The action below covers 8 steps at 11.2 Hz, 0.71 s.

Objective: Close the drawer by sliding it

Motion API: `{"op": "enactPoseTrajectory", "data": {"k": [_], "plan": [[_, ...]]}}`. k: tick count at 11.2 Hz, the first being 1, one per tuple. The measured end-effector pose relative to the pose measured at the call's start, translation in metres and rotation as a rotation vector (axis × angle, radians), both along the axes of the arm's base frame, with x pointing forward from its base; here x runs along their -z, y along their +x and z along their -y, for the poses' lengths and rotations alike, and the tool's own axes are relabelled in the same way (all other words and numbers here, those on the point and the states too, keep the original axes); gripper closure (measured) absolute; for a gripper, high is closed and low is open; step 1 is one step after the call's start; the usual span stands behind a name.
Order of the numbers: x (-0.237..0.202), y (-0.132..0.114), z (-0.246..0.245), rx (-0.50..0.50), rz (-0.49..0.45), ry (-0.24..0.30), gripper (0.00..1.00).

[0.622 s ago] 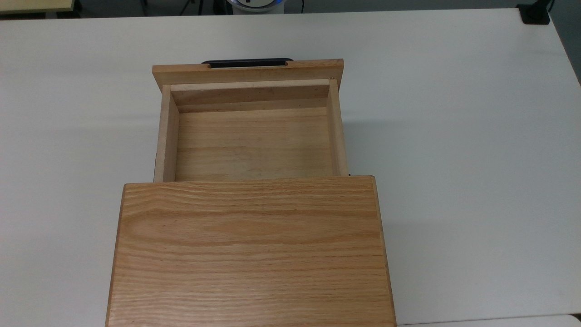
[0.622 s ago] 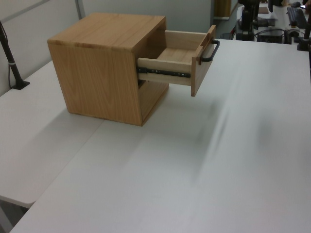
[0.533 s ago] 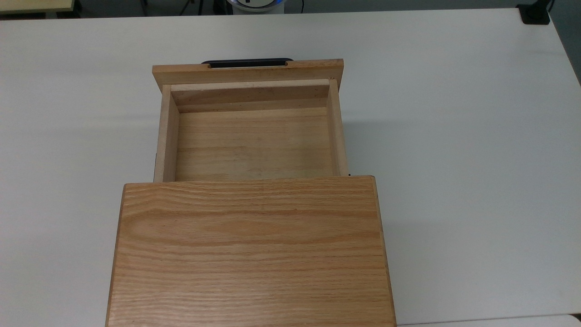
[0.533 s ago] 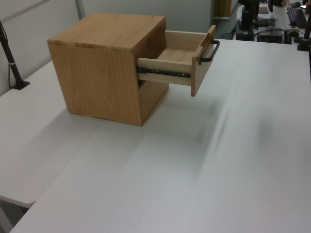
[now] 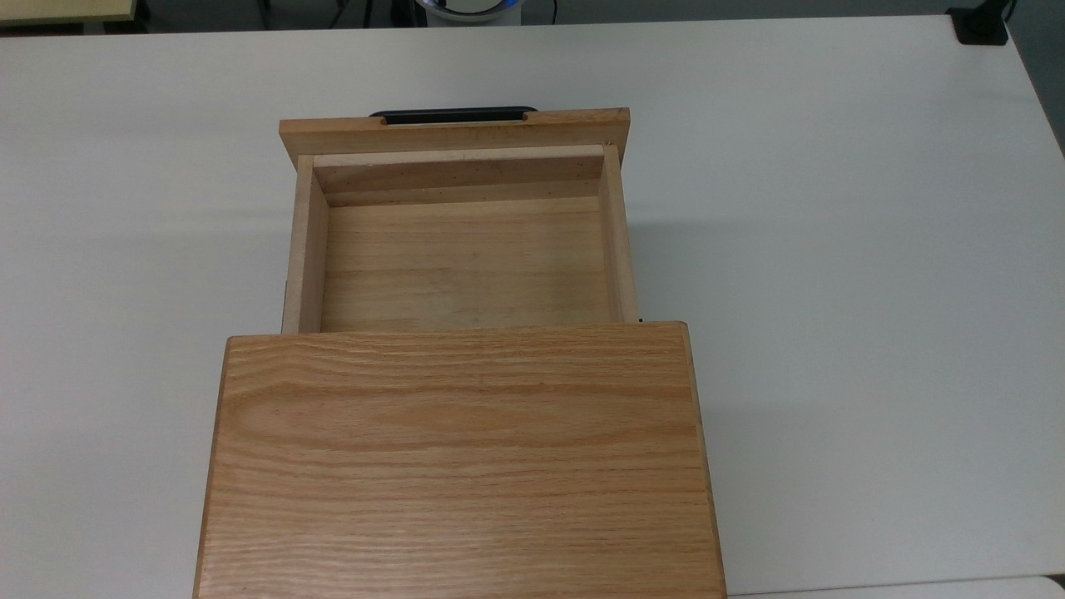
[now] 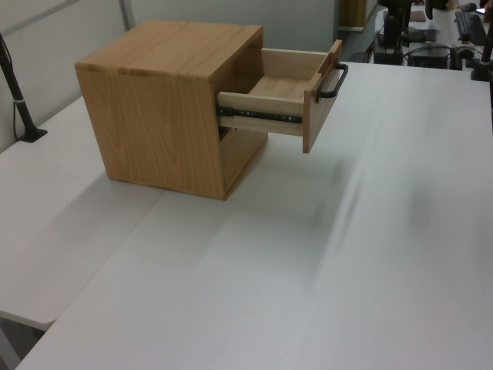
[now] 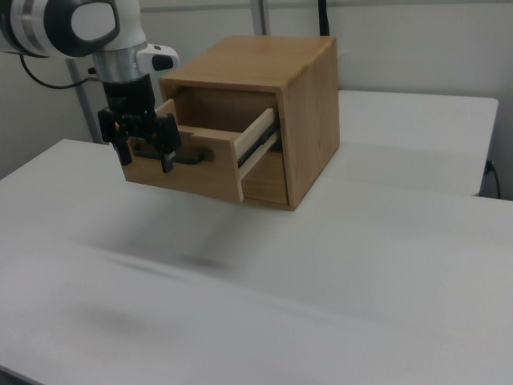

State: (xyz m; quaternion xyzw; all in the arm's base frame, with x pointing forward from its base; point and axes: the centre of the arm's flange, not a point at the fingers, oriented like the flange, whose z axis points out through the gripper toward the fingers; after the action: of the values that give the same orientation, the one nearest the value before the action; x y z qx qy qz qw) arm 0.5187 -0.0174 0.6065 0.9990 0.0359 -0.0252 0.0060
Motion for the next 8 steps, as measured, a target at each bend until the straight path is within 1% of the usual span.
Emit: {"op": "enactPoseTrajectory", "data": {"k": [1,2,3,4,5,6,7,8], "plan": [[0.0002,0.0001,0.0,0.0,0.0,0.0,0.0],[0.0004,0.0002,0.0,-0.001,-0.001,0.0,0.04],[0.0005,0.0002,0.0,-0.002,-0.001,0.0,0.05],[0.0005,0.0003,0.0,-0.018,-0.001,0.001,0.1],[0.0006,0.0003,-0.0001,-0.033,-0.002,0.002,0.26],[0.0008,0.0004,-0.0001,-0.044,-0.002,0.002,0.5],[0.002,0.0011,-0.0009,-0.049,-0.005,0.002,0.67],[0.005,0.0036,-0.0036,-0.054,-0.006,0.001,0.8]]}}
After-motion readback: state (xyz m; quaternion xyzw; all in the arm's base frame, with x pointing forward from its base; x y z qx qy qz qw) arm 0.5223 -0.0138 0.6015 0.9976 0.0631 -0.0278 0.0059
